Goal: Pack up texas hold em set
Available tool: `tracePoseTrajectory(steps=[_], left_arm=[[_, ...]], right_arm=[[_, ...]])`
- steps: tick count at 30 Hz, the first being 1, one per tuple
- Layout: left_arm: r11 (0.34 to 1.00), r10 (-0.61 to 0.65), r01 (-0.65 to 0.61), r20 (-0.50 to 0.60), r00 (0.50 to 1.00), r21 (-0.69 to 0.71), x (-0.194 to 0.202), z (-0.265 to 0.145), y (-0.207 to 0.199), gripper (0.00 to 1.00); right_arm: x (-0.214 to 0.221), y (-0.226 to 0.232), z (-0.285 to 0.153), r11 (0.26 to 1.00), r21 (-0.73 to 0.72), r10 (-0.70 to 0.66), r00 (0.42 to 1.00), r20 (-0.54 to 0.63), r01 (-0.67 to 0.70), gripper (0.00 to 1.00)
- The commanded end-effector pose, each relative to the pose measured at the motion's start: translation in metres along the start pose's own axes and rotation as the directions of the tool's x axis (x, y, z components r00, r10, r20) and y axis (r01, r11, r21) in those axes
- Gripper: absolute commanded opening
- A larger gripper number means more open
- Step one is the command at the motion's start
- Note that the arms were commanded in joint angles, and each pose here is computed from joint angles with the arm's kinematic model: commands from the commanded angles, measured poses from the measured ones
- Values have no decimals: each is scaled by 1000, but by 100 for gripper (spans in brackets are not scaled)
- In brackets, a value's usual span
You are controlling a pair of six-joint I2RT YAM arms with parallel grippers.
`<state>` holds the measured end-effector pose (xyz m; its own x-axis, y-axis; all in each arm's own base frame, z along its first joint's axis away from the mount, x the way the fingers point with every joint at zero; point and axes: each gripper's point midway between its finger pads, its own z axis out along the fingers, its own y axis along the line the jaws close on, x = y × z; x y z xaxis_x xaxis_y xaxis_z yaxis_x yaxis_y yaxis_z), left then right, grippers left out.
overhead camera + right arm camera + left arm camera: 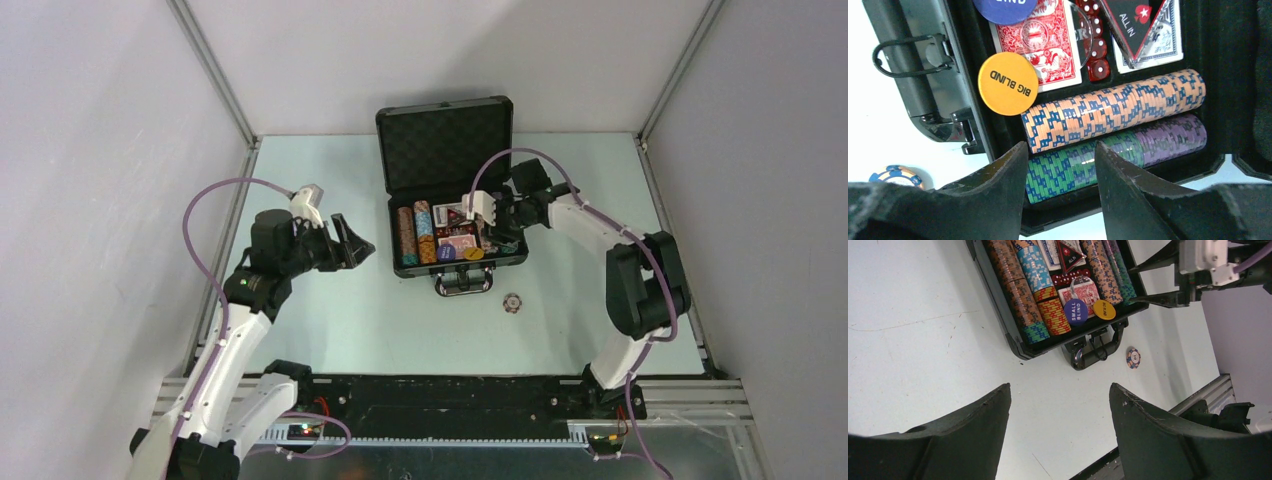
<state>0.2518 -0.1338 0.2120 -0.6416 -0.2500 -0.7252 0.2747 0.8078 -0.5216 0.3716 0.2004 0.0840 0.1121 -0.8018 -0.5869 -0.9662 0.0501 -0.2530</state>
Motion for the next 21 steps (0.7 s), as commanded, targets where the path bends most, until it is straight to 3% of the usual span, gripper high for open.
tracePoseTrajectory(steps=[1, 7, 10, 11, 12, 13, 14, 15, 16, 17, 21], left_arm=[[1000, 11, -12, 32, 999, 27, -10, -4, -7, 77], [1000, 14, -15, 36, 999, 27, -11, -5, -7, 77], [1000, 12, -13, 37, 999, 24, -11, -5, -6, 77], [1000, 11, -12, 36, 999, 23, -11, -5, -6, 77], [1000, 10, -11, 36, 999, 21, -11, -4, -6, 77], [1000, 11, -11, 36, 999, 21, -11, -5, -6, 77], [1000, 9, -10, 35, 999, 21, -10, -4, -6, 78], [1000, 9, -10, 35, 999, 21, -10, -5, -6, 77], [1000, 8, -9, 35, 999, 20, -10, -5, -5, 77], [1000, 9, -10, 36, 999, 20, -10, -5, -5, 77], [1000, 9, -9, 38, 999, 17, -10, -5, -5, 78]], right_arm=[[-22, -1, -25, 999, 21, -35, 997, 69, 34, 55], [-41, 5, -45, 999, 42, 9, 986, 166, -16, 55], [-55, 4, -60, 984, 74, 129, 941, 314, -160, 55], [-72, -7, -74, 979, 136, 90, 916, 392, -154, 68], [-68, 1, -73, 960, 112, 188, 888, 420, -256, 84], [-82, -14, -91, 944, 207, 132, 870, 476, -257, 96], [-79, -7, -88, 918, 180, 223, 836, 501, -352, 98], [-88, -19, -104, 892, 258, 186, 820, 541, -372, 99], [-89, -13, -102, 865, 231, 255, 787, 562, -445, 99], [-90, -21, -112, 827, 283, 259, 776, 575, -486, 99], [-105, -5, -121, 776, 275, 328, 736, 593, -567, 99]])
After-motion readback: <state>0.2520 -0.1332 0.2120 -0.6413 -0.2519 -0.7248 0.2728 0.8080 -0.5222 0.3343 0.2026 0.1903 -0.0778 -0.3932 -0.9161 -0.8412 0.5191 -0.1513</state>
